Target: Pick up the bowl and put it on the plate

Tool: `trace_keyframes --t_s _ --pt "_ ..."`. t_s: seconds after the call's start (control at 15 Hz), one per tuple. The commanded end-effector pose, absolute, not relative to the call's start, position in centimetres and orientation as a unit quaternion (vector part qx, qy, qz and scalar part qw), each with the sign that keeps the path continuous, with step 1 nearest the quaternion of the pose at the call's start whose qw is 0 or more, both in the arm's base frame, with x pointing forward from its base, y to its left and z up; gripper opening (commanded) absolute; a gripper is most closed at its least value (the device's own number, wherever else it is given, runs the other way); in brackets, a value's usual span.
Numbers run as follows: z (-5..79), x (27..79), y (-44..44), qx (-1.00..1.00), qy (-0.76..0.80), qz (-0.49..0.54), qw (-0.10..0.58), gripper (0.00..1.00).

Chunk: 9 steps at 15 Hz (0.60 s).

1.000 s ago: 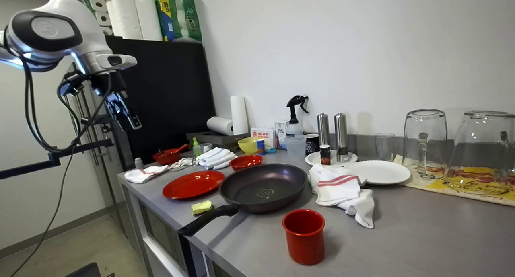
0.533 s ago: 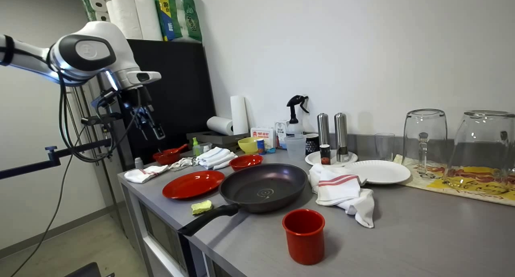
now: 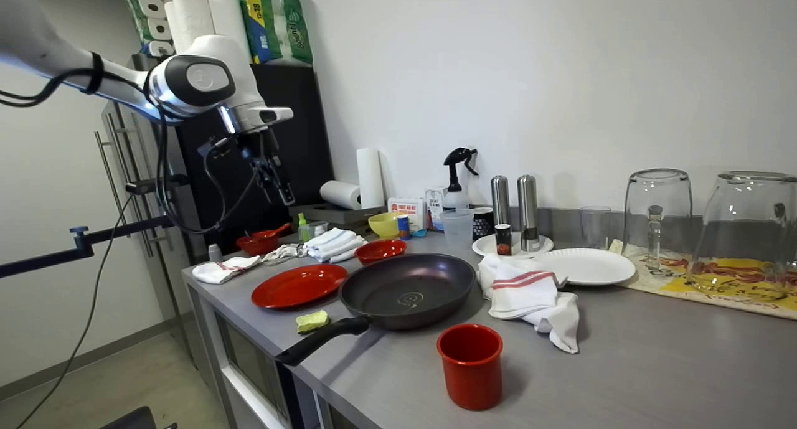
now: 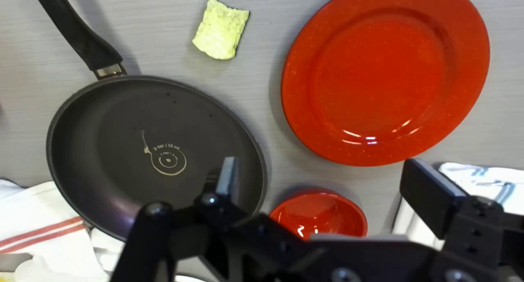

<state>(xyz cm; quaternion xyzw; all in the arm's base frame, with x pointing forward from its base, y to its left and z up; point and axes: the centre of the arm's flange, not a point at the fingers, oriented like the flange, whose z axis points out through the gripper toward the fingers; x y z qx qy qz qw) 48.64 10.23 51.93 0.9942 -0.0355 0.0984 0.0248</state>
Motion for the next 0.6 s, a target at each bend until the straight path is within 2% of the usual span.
trace_keyframes --t_s 0.0,0.53 --pt "54.4 53.8 11.4 0.992 -0.053 0.110 0.019 1.00" --pt "54.8 60.4 12.3 0.983 -0.143 0.118 -0.001 1.00"
